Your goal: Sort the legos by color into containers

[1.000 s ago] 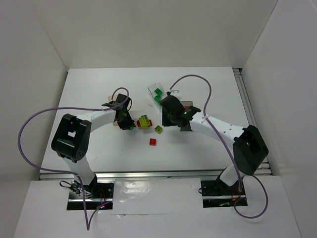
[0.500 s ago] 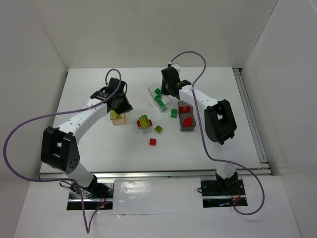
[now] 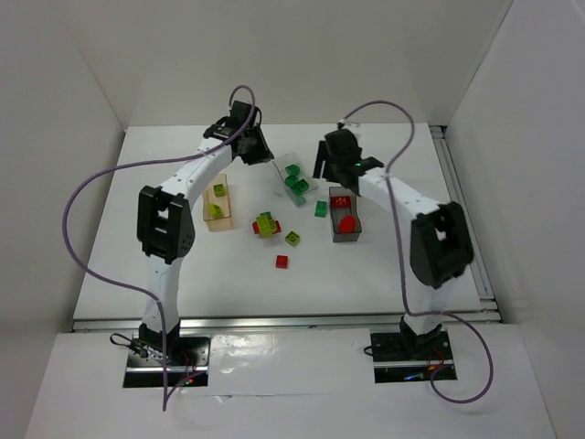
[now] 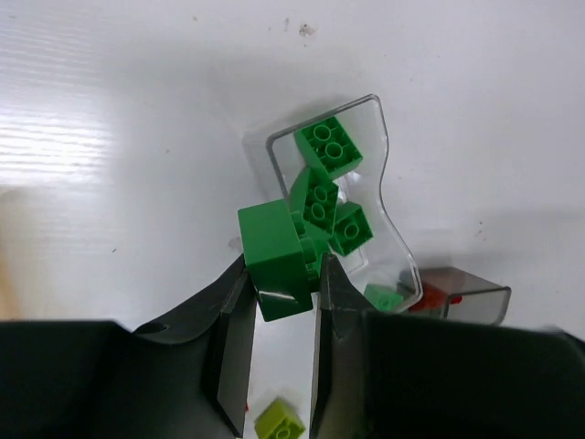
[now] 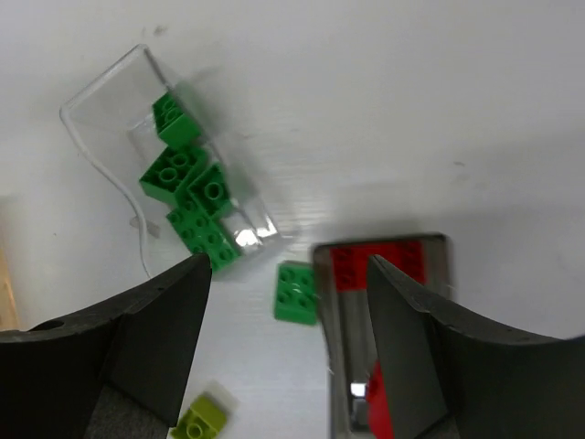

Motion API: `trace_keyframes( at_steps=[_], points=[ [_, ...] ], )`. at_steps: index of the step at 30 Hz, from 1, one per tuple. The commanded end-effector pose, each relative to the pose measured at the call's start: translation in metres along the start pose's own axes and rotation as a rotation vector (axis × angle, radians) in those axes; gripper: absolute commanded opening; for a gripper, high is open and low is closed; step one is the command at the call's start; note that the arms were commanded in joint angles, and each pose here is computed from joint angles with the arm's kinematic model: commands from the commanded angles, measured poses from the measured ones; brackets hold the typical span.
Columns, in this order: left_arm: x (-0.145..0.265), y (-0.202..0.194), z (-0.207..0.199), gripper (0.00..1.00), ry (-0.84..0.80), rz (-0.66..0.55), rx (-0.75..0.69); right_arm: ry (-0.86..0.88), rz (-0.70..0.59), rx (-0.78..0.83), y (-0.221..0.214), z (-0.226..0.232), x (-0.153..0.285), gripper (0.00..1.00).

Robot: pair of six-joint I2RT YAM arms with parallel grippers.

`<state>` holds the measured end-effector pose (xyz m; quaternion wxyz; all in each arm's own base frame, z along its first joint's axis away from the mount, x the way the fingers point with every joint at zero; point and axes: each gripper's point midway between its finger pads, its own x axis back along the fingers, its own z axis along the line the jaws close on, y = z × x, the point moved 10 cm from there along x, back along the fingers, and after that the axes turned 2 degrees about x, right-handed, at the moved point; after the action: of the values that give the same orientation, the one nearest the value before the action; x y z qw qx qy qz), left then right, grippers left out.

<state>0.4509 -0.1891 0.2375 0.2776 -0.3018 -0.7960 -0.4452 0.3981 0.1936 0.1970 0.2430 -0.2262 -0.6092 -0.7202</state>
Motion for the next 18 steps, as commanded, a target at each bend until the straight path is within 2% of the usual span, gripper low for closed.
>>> trace_keyframes(
  at_steps=[1, 2, 3, 4, 5, 6, 9, 10, 13, 15, 17, 18],
  points=[
    [-0.022, -0.003, -0.015, 0.18, -0.054, 0.029, -0.011, -0.035, -0.175, -0.146, 0.038, -0.042, 0.065, 0.76],
    [-0.023, 0.002, -0.026, 0.20, -0.095, 0.006, -0.007, -0.039, -0.161, -0.159, 0.032, -0.049, 0.073, 0.76],
    [-0.029, 0.004, -0.028, 0.27, -0.098, 0.003, -0.007, -0.057, -0.123, -0.148, 0.014, -0.057, 0.077, 0.76],
    [-0.041, 0.001, -0.035, 0.35, -0.117, 0.011, -0.016, -0.071, -0.138, -0.178, 0.016, -0.069, 0.094, 0.76],
    [-0.046, 0.001, -0.036, 0.47, -0.119, 0.009, -0.016, -0.082, -0.114, -0.172, 0.004, -0.075, 0.098, 0.76],
    [-0.051, 0.001, -0.038, 0.65, -0.137, 0.023, -0.017, -0.081, -0.133, -0.182, 0.005, -0.080, 0.111, 0.76],
    [-0.054, -0.001, -0.045, 0.81, -0.168, 0.030, -0.035, -0.106, -0.125, -0.184, -0.004, -0.090, 0.124, 0.77],
    [-0.054, -0.001, -0.045, 0.89, -0.168, 0.029, -0.046, -0.114, -0.108, -0.188, -0.008, -0.091, 0.123, 0.77],
    [-0.032, -0.001, -0.056, 0.90, -0.190, 0.009, -0.075, -0.084, -0.075, -0.174, -0.017, -0.087, 0.122, 0.77],
    [-0.021, -0.003, -0.052, 0.87, -0.177, 0.001, -0.094, -0.031, -0.046, -0.141, -0.023, -0.077, 0.118, 0.77],
    [0.013, 0.005, -0.054, 0.84, -0.184, -0.047, -0.103, 0.005, -0.001, -0.081, -0.036, -0.058, 0.113, 0.76],
    [0.016, -0.003, -0.045, 0.83, -0.157, -0.028, -0.103, 0.061, 0.016, -0.041, -0.041, -0.047, 0.113, 0.76]
  ],
)
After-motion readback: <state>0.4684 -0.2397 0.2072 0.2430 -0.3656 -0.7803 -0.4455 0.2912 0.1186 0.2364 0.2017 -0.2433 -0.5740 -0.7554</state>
